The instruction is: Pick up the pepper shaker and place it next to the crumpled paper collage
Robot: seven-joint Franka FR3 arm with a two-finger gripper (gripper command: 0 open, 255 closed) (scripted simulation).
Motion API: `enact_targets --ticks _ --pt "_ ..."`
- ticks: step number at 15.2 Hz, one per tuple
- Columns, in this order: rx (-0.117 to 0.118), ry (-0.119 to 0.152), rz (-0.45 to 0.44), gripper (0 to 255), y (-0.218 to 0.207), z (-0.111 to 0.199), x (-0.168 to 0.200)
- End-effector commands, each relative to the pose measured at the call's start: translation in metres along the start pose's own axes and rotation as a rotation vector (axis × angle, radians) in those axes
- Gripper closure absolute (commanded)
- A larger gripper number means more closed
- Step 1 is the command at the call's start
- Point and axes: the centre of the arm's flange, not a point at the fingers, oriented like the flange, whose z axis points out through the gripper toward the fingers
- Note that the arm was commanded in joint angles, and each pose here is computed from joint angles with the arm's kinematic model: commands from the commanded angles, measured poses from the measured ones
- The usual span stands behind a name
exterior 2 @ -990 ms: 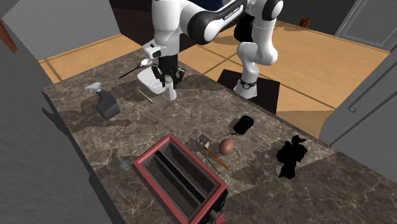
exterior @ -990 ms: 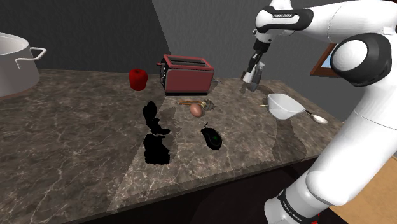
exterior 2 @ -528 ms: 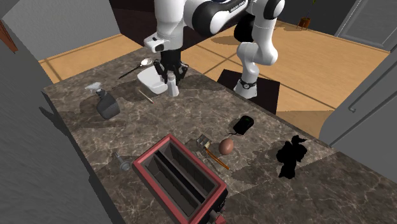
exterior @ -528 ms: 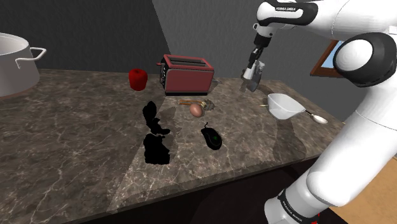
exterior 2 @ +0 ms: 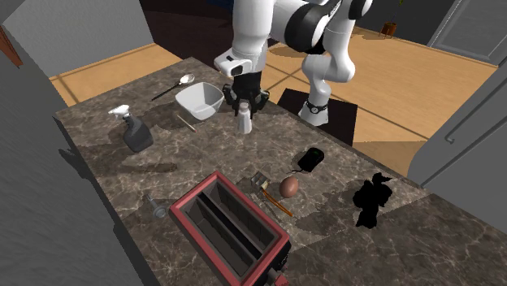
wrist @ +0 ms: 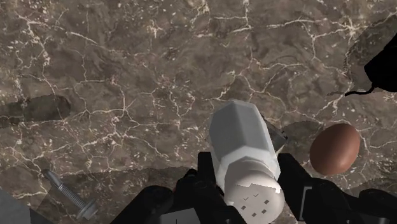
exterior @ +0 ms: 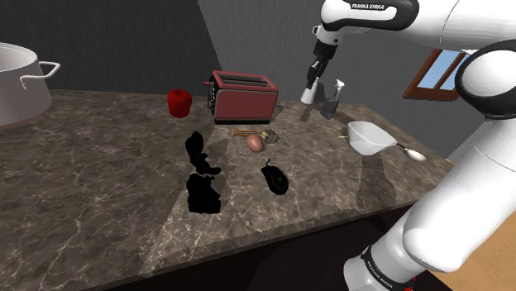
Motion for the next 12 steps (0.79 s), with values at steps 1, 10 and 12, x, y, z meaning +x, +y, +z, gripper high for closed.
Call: enact_targets --ticks 1,10,12 --pt "-0.001 0.0 0.002 255 -0.026 0.0 0.007" --pt "-0.001 0.0 0.002 255 -0.136 -0.01 0.048" --pt "-0.001 0.0 0.002 255 -0.161 -0.013 0.058"
